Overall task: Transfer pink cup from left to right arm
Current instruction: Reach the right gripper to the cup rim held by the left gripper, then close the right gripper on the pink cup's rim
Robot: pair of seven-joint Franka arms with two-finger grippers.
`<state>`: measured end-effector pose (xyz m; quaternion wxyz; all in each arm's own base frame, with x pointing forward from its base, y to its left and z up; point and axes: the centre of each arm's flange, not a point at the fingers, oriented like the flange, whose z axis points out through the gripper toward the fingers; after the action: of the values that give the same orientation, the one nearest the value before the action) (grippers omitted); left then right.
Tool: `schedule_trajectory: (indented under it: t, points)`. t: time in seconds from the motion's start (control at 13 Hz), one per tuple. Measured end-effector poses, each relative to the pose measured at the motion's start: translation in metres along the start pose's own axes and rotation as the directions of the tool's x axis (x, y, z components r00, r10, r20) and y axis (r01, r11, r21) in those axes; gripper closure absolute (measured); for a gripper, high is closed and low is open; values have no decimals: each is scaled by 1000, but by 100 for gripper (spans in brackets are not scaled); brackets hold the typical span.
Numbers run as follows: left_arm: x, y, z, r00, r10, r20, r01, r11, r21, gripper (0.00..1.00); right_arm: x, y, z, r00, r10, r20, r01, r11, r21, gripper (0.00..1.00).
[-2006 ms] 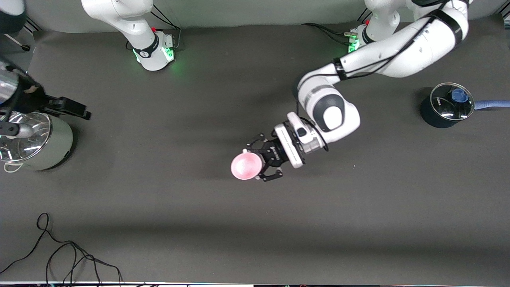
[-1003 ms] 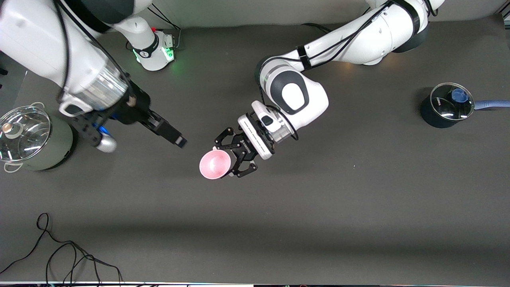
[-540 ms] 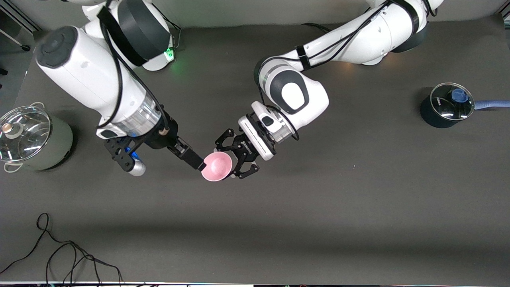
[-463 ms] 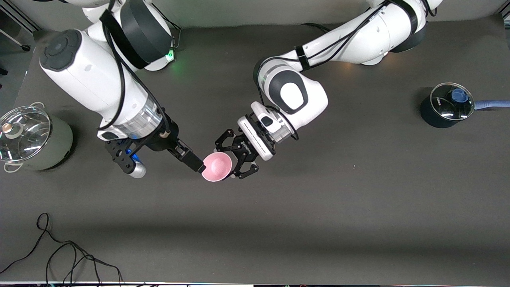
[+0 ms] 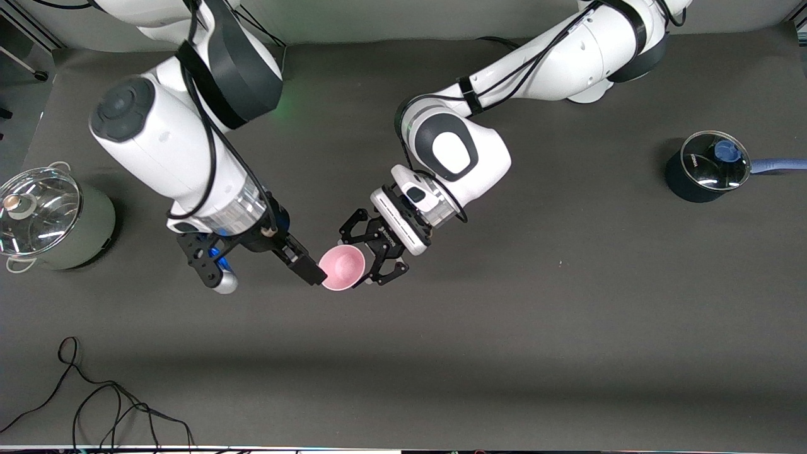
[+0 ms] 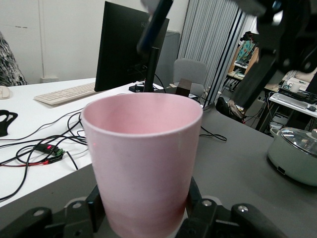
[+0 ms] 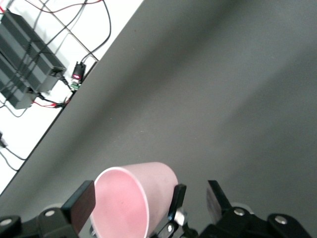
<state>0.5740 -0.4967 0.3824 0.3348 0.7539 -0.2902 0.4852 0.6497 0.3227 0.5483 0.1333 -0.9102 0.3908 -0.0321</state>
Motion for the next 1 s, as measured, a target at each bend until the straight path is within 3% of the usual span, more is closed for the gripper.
schedule_trajectory:
  t: [0.31,0.77,0.85,0.93,1.0]
  points:
    - [-1,-3,0,1000,-8,4,8,1000,9,35,0,-2,23,1000,2,9,-2,1000,-25,0]
    - [5,-4,-1,1000,-12,-8,12,1000,12,35,-43,-10,28,998,-51,40,53,997,-54,0]
    - [5,-4,-1,1000,-12,-9,12,1000,13,35,-47,-10,28,998,-54,44,56,997,-59,7]
    - [5,-4,-1,1000,-12,-10,12,1000,13,35,-48,-10,29,998,-54,45,57,997,-61,7]
    - [5,-4,-1,1000,-12,-10,12,1000,13,35,-48,-10,29,998,-54,45,56,996,-63,16]
